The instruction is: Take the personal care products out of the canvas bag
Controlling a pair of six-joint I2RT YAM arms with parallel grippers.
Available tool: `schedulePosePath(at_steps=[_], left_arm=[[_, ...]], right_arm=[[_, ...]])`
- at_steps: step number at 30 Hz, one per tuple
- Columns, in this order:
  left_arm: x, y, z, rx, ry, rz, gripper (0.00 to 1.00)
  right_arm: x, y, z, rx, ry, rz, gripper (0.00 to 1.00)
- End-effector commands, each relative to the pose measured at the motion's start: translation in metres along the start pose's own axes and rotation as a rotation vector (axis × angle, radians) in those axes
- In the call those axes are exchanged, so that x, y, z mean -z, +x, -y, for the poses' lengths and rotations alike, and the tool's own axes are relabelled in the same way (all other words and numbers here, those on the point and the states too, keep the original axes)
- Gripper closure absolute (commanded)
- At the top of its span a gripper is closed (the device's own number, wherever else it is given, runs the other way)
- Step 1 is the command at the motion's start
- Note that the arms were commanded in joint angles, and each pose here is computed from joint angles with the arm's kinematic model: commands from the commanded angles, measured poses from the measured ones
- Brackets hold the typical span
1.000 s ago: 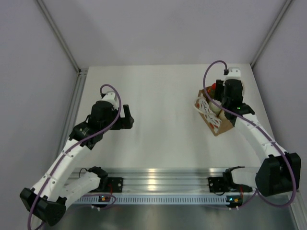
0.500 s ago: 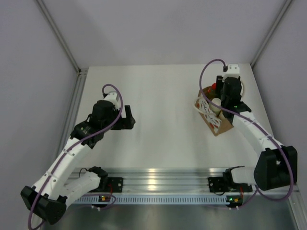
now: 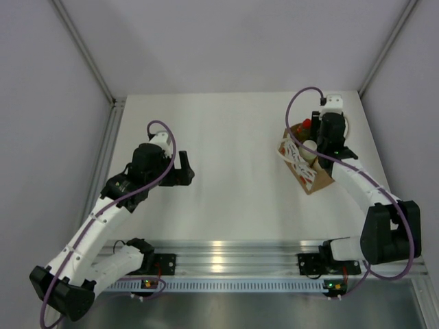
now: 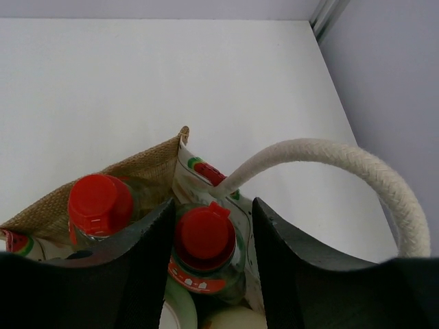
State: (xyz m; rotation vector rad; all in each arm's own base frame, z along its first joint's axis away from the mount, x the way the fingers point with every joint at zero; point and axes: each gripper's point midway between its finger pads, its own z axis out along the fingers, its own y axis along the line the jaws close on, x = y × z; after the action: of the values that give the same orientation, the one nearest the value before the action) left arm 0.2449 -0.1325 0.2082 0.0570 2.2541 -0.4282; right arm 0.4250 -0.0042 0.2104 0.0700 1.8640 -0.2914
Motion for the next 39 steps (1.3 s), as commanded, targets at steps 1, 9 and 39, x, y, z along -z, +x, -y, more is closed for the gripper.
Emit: schedulePosePath(at_steps=[1,9,39], left_arm=[[0.002,-0.013,0.012,-0.015,0.054,0.052,0.02],[0.0,-0.01,0.014,-0.019,0.061,0.043,0.02],[-0.003,-0.009,0.013,-0.026,0.056,0.033,0.02]], right_arm=[[-0.007,-0.017,0.002,-0.021,-0.007,0.075,0.54],[-0.015,-0.01,0.001,-0.02,-0.014,0.076,0.62],[0.021,-0.096,0.017,-0.096,-0.026,0.285,1.0]])
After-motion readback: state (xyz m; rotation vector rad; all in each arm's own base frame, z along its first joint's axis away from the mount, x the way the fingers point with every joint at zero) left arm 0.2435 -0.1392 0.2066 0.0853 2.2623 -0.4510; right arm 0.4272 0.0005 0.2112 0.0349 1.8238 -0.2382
